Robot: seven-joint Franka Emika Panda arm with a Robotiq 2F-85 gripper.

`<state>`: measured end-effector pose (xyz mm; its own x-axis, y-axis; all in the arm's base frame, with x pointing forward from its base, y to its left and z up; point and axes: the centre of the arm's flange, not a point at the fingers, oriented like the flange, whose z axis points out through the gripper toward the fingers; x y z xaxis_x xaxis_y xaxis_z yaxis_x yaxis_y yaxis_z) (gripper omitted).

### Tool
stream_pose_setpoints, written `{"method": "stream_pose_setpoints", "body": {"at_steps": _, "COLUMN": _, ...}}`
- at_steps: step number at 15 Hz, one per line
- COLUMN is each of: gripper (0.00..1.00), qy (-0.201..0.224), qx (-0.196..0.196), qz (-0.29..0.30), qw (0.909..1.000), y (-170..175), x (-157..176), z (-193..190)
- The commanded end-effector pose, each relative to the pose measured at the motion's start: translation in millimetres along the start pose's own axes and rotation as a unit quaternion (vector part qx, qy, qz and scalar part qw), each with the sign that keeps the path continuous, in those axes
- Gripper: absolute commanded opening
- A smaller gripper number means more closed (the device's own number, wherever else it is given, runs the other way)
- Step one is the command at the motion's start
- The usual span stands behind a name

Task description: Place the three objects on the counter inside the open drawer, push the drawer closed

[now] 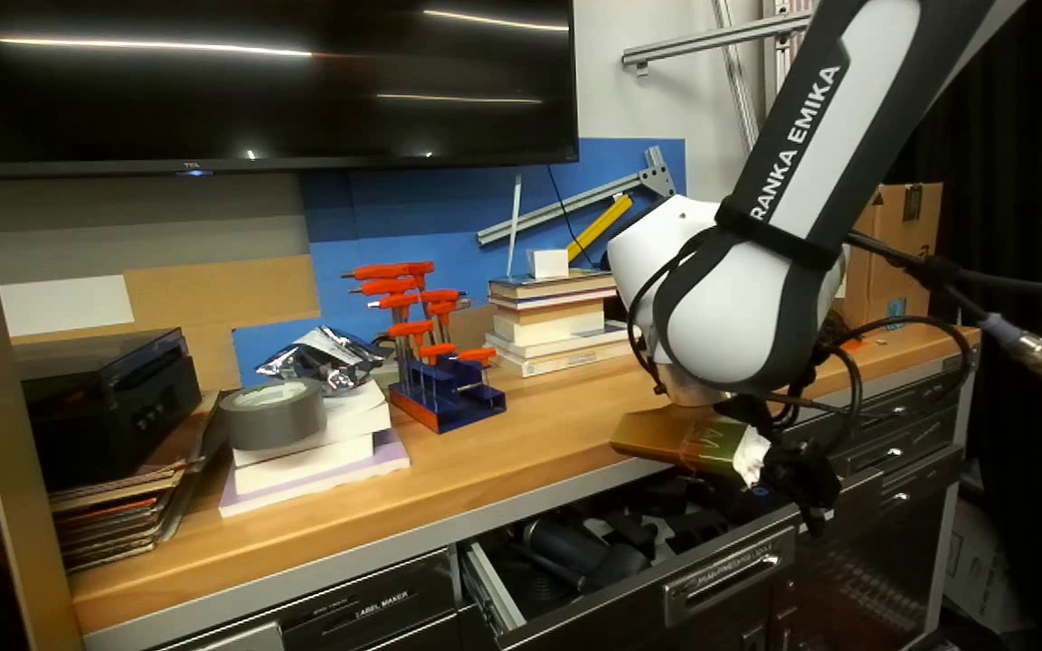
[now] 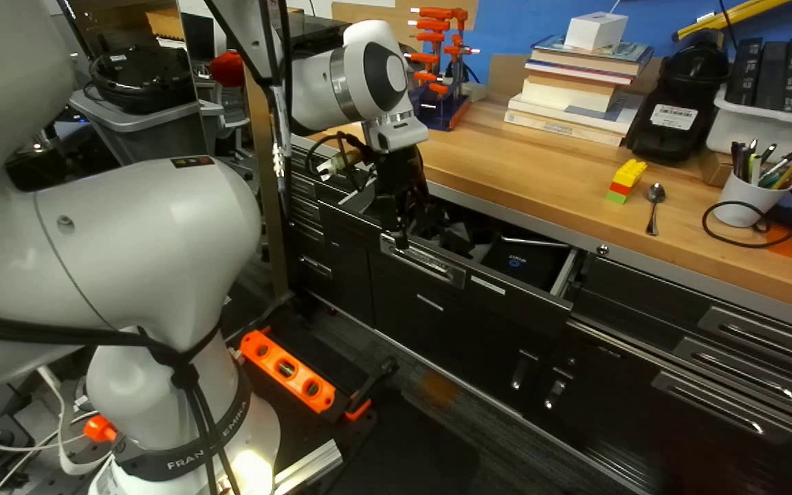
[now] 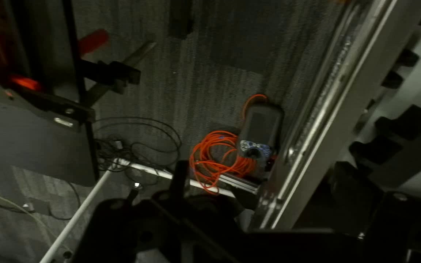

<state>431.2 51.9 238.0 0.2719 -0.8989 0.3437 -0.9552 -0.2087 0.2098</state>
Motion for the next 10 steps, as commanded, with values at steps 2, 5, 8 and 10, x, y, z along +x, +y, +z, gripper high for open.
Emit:
{"method": "stream_pose_setpoints", "body": {"at_steps": 2, "gripper": 1.00, "qy": -0.030, "qx": -0.066, "qz": 0.007, "qw": 0.9973, "y": 34, "x": 0, "z": -15}}
{"method": "stream_pose_setpoints", "body": {"at_steps": 5, "gripper": 1.00, "qy": -0.059, "qx": -0.089, "qz": 0.002, "qw": 0.9942, "y": 44, "x": -2, "z": 0}}
{"method": "stream_pose_setpoints", "body": {"at_steps": 8, "gripper": 1.00, "qy": -0.088, "qx": -0.110, "qz": 0.003, "qw": 0.9900, "y": 55, "x": -6, "z": 20}}
{"method": "stream_pose_setpoints", "body": {"at_steps": 10, "gripper": 1.00, "qy": -0.107, "qx": -0.120, "qz": 0.004, "qw": 0.9870, "y": 60, "x": -10, "z": 33}}
